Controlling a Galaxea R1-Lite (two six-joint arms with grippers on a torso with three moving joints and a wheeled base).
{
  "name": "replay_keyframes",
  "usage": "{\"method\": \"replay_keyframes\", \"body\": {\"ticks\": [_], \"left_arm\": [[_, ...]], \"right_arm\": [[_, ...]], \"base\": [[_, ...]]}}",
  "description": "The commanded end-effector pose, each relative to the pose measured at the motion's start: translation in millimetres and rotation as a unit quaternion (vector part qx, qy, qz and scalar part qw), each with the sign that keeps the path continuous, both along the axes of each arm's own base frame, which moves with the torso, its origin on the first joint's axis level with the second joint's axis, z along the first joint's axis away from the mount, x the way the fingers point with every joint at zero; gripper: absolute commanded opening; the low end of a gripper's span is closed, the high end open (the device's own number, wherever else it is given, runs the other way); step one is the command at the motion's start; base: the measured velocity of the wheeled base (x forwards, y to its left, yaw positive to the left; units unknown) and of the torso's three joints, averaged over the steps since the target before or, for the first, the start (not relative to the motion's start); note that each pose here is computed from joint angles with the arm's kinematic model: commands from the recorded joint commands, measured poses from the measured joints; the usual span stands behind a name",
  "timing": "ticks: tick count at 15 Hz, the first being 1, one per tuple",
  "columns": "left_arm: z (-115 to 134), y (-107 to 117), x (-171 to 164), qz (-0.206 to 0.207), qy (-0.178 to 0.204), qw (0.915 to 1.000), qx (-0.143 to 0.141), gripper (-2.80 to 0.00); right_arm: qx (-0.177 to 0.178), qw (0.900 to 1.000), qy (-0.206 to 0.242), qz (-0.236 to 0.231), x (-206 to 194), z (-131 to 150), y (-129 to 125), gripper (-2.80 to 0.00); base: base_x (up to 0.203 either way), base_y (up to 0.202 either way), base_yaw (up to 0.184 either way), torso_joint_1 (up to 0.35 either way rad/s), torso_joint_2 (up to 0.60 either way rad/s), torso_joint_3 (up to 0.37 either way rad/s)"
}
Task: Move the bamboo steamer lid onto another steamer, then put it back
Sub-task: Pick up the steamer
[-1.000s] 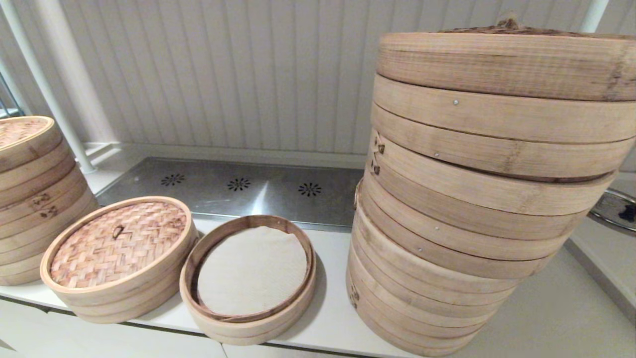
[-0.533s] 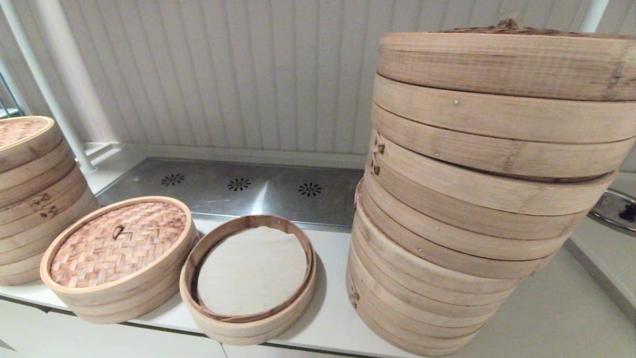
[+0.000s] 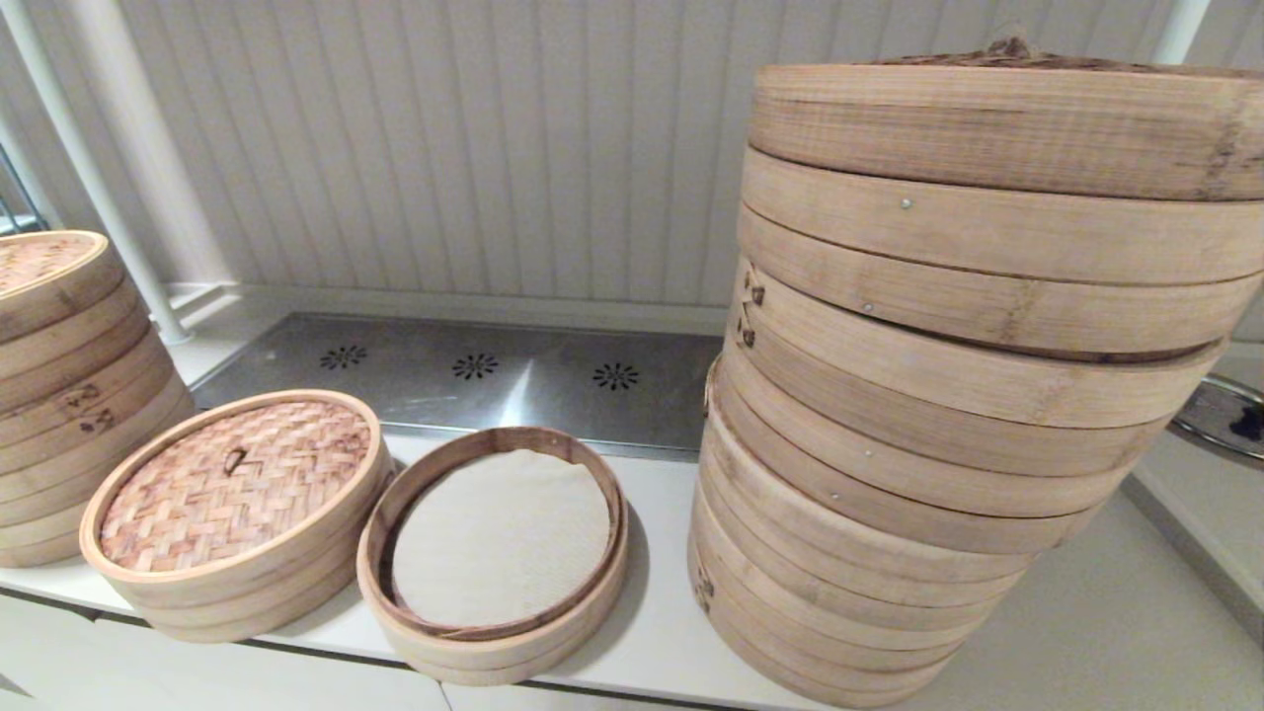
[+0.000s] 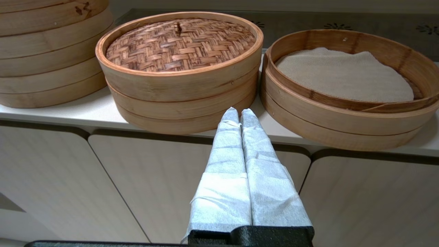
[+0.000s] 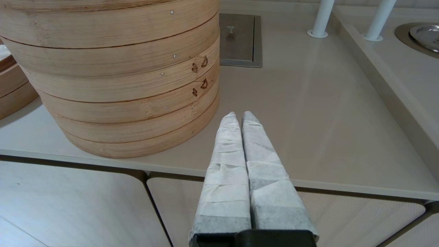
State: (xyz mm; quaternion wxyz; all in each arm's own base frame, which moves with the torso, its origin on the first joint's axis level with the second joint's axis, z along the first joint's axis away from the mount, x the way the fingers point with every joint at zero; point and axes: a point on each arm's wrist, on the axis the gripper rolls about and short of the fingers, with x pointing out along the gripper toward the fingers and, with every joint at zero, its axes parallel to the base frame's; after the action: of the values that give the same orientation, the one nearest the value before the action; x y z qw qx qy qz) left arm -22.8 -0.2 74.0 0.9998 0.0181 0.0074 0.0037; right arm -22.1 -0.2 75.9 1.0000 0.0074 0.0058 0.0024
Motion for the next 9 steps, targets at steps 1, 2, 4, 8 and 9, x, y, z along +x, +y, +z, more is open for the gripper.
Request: {"method": "replay_keyframes", "body": {"ticks": [1, 2, 4, 8, 9], "left_arm": [[0.0, 0.0, 0.0, 0.000, 0.000, 1.0000, -0.001, -2.80], [0.0, 0.0, 0.0, 0.000, 0.000, 1.0000, -0.001, -2.80], [0.2, 0.0, -0.1, 0.000, -0.001, 1.0000, -0.001, -2.80], [0.3, 0.1, -0.5, 0.001, 0.006, 0.9999, 0.012, -2.80], [-0.2, 0.0, -0.7, 0.000, 0.010, 0.9998, 0.017, -2.80]], "right_arm": [[0.000, 1.000, 0.000, 0.000, 0.0, 0.1, 0.0, -2.80], [0.000, 1.000, 0.000, 0.000, 0.0, -0.1, 0.0, -2.80], [0.000, 1.000, 0.000, 0.000, 0.0, 0.1, 0.0, -2.80], [0.000, 1.000, 0.000, 0.000, 0.0, -0.1, 0.0, -2.80], [0.000, 1.000, 0.000, 0.000, 0.0, -0.3, 0.0, -2.80]], "base": [[0.000, 0.000, 0.000, 0.000, 0.00, 0.000], [0.000, 0.000, 0.000, 0.000, 0.00, 0.000], [0.000, 0.000, 0.000, 0.000, 0.00, 0.000], [0.000, 0.000, 0.000, 0.000, 0.00, 0.000], [0.000, 0.000, 0.000, 0.000, 0.00, 0.000]]}}
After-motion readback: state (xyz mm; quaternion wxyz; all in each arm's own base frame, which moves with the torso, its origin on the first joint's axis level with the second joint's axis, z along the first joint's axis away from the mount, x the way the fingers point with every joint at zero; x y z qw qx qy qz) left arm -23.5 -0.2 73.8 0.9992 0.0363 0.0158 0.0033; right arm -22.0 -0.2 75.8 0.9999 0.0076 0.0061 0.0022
